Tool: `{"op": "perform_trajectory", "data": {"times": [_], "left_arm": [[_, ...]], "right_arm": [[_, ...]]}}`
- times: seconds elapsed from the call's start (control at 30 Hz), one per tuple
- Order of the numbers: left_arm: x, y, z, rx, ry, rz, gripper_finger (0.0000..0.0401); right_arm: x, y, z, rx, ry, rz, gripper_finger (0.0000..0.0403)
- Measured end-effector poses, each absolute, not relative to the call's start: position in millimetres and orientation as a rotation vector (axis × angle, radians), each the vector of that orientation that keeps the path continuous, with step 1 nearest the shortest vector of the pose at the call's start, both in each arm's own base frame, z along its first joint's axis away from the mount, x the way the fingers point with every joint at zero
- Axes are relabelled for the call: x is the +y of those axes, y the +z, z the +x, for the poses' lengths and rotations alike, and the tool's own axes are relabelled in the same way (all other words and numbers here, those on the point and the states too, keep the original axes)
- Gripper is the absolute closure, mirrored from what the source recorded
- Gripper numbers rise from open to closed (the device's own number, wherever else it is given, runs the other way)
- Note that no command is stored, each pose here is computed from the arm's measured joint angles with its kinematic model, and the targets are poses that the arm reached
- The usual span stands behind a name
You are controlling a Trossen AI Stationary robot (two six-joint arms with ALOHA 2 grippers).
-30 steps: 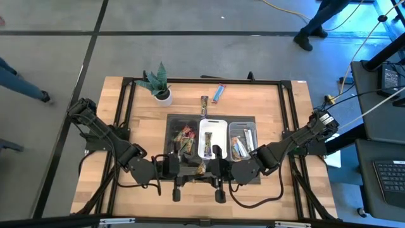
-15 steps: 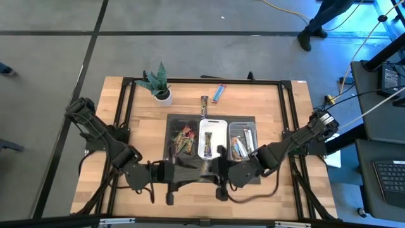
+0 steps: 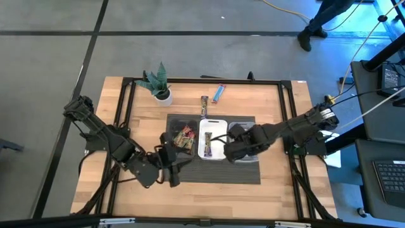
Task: Pick and place Granola Bars by type
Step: Put the yellow granola bar into the transparent bin
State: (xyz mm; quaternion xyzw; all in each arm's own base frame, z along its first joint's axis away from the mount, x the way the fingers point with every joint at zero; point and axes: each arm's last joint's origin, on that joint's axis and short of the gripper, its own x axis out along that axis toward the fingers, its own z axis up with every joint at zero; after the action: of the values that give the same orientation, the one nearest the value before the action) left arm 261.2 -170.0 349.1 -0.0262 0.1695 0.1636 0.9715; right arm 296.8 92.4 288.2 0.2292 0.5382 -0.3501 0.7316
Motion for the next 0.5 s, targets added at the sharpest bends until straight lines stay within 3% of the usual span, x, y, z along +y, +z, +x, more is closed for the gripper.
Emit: {"op": "perform_trajectory", "data": {"times": [0.17, 0.5], "left_arm": [[-162, 349, 266, 0.372, 0.32, 0.094, 0.0229], [-124, 346, 285, 0.423, 0.399, 0.024, 0.023]], "right_arm": [[77, 258, 297, 1.268, -0.798, 0.564, 0.0316], [57, 212, 283, 1.41, -0.875, 0.593, 0.0316]]}}
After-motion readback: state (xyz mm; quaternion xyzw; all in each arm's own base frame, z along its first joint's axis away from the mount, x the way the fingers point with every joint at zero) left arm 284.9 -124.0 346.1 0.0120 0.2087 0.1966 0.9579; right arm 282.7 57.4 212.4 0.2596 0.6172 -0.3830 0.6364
